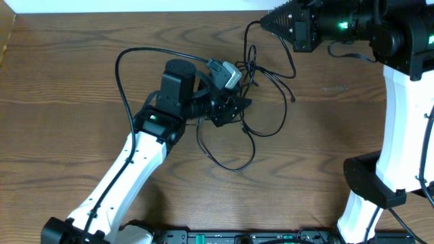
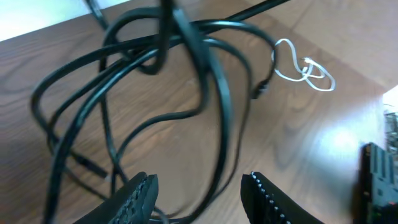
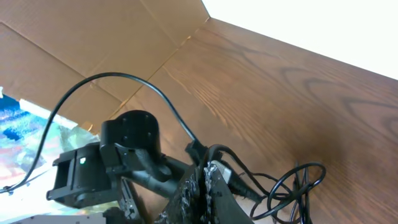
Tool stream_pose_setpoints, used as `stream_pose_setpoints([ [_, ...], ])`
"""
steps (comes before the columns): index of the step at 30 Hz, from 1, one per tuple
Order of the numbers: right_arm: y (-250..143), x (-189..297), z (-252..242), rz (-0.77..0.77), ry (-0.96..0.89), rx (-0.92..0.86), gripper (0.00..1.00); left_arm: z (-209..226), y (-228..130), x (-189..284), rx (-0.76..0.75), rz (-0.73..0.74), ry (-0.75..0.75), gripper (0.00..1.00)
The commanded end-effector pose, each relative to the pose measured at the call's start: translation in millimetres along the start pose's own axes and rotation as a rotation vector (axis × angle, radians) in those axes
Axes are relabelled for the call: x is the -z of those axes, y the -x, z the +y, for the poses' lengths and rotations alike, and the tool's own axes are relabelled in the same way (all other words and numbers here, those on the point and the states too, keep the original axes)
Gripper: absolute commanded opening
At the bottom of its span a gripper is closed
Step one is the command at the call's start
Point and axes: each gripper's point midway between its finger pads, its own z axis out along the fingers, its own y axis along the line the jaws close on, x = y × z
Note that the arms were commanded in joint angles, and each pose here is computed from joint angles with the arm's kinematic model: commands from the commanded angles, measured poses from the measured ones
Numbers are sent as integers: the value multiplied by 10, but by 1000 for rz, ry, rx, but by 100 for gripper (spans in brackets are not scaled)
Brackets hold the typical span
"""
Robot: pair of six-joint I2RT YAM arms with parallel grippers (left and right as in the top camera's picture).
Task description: Untangle cables
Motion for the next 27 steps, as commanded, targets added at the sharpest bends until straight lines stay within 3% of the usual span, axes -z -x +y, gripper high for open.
stream_pose_setpoints([
  [1, -6, -11, 123, 4, 58, 23, 1, 177, -61, -128, 8, 23, 50, 49],
  [5, -6, -11, 124, 3, 58, 23, 1, 275, -215, -297, 75, 58, 36, 49],
  [6, -6, -11, 123, 3, 58, 24, 1, 293, -242, -329, 94, 64, 36, 44],
  [8, -6, -11, 116, 3, 54, 23, 1, 316, -289, -361, 108, 76, 36, 8],
  [14, -61, -9, -86, 22, -62, 15, 1, 312, -248, -240, 123, 71, 51, 7],
  [27, -318, 461, -1166, 95, -757, -88, 1, 370, 226, 1186, 127, -128, 286, 8],
])
